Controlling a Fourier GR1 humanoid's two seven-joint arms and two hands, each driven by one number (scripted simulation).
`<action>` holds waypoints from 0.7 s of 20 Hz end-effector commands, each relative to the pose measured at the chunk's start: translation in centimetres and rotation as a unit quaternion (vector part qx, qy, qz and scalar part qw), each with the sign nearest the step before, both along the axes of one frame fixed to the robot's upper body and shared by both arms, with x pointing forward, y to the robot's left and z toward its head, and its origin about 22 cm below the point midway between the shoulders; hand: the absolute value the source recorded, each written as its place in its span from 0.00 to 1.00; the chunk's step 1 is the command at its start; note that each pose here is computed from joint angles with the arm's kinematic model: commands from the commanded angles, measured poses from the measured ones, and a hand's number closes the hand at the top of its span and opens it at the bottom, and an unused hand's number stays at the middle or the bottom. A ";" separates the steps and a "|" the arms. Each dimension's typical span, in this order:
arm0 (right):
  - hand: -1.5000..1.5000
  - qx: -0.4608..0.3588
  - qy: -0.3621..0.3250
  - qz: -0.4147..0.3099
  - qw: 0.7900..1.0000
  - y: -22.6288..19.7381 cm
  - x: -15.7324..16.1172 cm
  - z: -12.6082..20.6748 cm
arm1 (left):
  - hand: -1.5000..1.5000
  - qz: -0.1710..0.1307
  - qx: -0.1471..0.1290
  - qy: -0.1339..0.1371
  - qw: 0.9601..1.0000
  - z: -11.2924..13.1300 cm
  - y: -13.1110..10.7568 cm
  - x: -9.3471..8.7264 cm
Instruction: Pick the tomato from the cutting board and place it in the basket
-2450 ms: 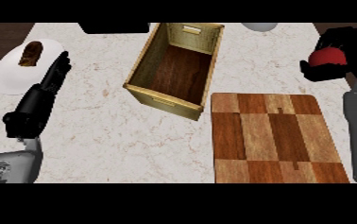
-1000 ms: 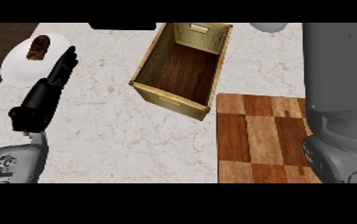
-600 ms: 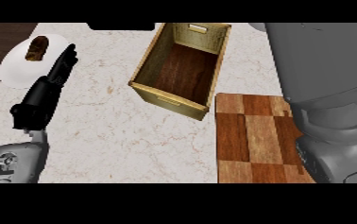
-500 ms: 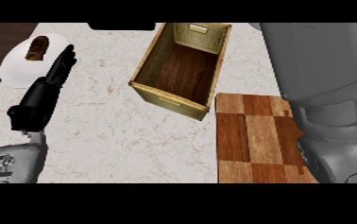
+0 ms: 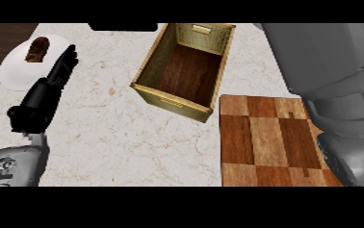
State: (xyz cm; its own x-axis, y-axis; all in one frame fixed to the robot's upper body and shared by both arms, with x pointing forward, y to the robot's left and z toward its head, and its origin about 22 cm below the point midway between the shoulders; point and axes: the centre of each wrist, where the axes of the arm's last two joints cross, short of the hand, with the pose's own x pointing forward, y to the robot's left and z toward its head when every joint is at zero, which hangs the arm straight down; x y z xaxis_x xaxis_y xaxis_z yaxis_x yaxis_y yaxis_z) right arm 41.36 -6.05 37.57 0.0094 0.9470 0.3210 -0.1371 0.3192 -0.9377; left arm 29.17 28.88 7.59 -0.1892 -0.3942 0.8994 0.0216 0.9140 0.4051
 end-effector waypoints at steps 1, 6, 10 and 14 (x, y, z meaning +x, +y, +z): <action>0.00 0.006 0.036 0.010 0.999 -0.1 0.5 -0.1 | 0.50 0.005 0.007 0.001 1.000 -0.3 0.6 -0.4; 0.00 0.062 0.050 0.034 0.996 -0.3 0.8 -0.9 | 0.50 -0.001 0.002 0.004 1.000 -1.5 1.4 -1.2; 0.00 0.126 -0.004 0.019 0.992 0.6 0.2 -0.6 | 0.50 0.002 0.000 -0.004 1.000 -0.5 -0.2 0.6; 0.00 0.265 -0.047 -0.026 0.963 -0.8 0.2 -0.2 | 0.50 0.004 0.001 0.002 1.000 0.2 0.5 1.0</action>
